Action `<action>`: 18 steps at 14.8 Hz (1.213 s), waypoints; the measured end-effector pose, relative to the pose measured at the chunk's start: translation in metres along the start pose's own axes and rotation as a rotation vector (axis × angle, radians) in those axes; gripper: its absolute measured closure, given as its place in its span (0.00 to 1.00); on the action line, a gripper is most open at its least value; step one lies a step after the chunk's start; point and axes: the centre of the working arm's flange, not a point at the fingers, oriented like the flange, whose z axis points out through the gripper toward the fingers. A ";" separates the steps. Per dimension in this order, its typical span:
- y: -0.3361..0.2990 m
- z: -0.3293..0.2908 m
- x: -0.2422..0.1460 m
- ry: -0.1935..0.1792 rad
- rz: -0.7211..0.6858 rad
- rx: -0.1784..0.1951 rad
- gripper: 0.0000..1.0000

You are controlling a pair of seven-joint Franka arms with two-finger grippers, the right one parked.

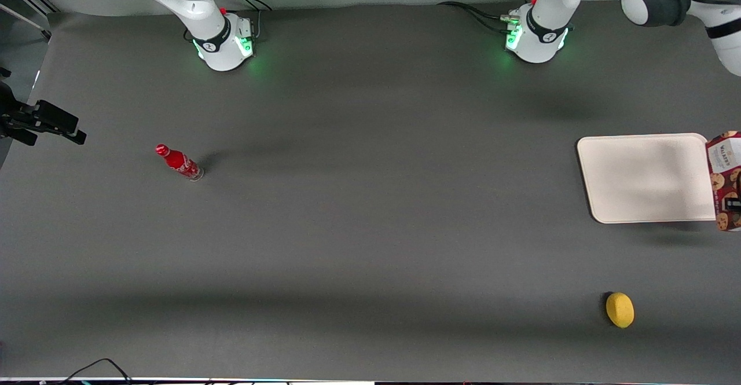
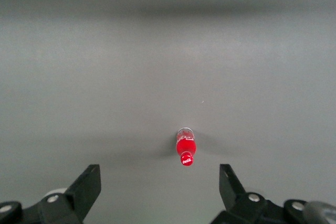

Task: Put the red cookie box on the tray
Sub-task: 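Lower the cookie box onto the tray's edge and open the left gripper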

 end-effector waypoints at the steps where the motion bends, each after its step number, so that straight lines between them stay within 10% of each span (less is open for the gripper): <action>1: -0.007 0.020 -0.011 0.007 -0.007 -0.011 0.69; 5: -0.018 0.066 -0.038 -0.008 -0.027 -0.054 0.69; 9: -0.024 0.081 -0.046 0.020 -0.013 -0.021 0.69; 16: -0.039 0.053 -0.050 0.043 -0.015 -0.022 0.01; 18: -0.036 -0.006 -0.044 0.054 0.002 -0.070 0.00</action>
